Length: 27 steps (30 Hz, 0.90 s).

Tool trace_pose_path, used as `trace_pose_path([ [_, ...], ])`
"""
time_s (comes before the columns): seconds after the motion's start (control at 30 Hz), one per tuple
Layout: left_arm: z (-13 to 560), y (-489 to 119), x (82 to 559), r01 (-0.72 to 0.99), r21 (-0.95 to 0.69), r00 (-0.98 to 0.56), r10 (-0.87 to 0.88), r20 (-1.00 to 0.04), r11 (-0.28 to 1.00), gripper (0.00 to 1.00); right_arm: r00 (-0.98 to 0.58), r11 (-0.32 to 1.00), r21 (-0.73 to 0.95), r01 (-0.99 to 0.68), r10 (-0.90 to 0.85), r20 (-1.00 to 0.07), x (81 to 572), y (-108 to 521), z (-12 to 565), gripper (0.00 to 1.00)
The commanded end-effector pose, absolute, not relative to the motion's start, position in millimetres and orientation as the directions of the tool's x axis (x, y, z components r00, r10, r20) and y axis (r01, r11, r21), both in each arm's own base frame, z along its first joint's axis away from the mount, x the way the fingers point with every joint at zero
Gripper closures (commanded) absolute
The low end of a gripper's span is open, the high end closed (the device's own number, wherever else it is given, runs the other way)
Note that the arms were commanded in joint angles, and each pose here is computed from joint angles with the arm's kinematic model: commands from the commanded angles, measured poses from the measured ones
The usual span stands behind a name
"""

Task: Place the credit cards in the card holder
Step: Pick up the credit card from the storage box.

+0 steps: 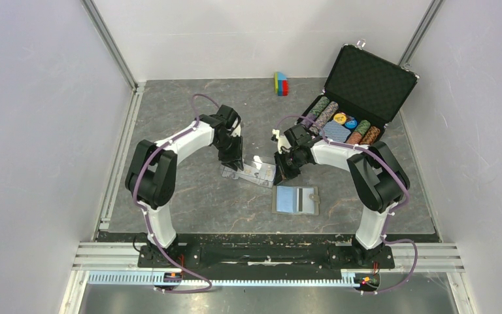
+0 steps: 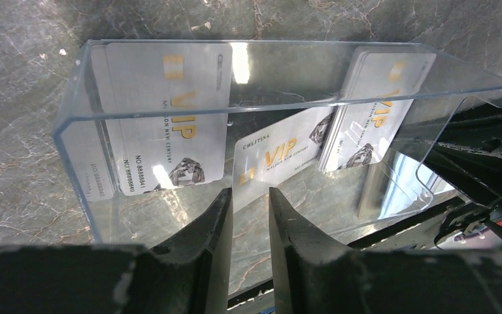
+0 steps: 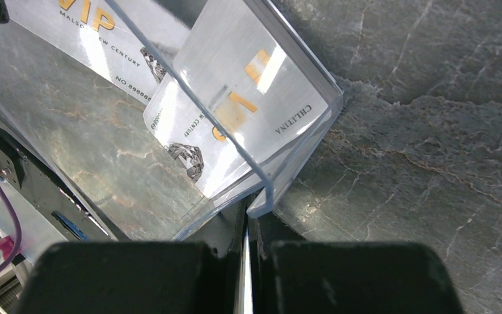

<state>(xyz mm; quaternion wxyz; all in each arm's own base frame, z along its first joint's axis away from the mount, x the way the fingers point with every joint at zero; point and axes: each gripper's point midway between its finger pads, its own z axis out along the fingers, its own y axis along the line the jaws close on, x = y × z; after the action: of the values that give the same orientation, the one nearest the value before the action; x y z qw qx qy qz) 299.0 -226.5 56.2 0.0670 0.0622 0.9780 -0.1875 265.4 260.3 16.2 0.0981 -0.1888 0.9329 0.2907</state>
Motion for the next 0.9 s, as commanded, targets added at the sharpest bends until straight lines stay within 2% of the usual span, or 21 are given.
trace_pose_path([
  [0.0,81,-278,291,0.210,-0.508,-0.973,0.128,-0.193,0.835,0.70,-0.884,0.699,0.549,-0.458,-0.296,-0.362,274,281,28,1.00],
  [0.5,106,-297,290,0.295,-0.497,-0.944,0.169,-0.283,0.816,0.72,-0.884,0.699,0.548,-0.459,-0.299,-0.359,271,279,28,1.00],
  [0.87,95,-308,284,0.325,-0.494,-0.940,0.215,-0.266,0.807,0.72,-0.885,0.700,0.548,-0.459,-0.300,-0.357,270,278,27,1.00],
])
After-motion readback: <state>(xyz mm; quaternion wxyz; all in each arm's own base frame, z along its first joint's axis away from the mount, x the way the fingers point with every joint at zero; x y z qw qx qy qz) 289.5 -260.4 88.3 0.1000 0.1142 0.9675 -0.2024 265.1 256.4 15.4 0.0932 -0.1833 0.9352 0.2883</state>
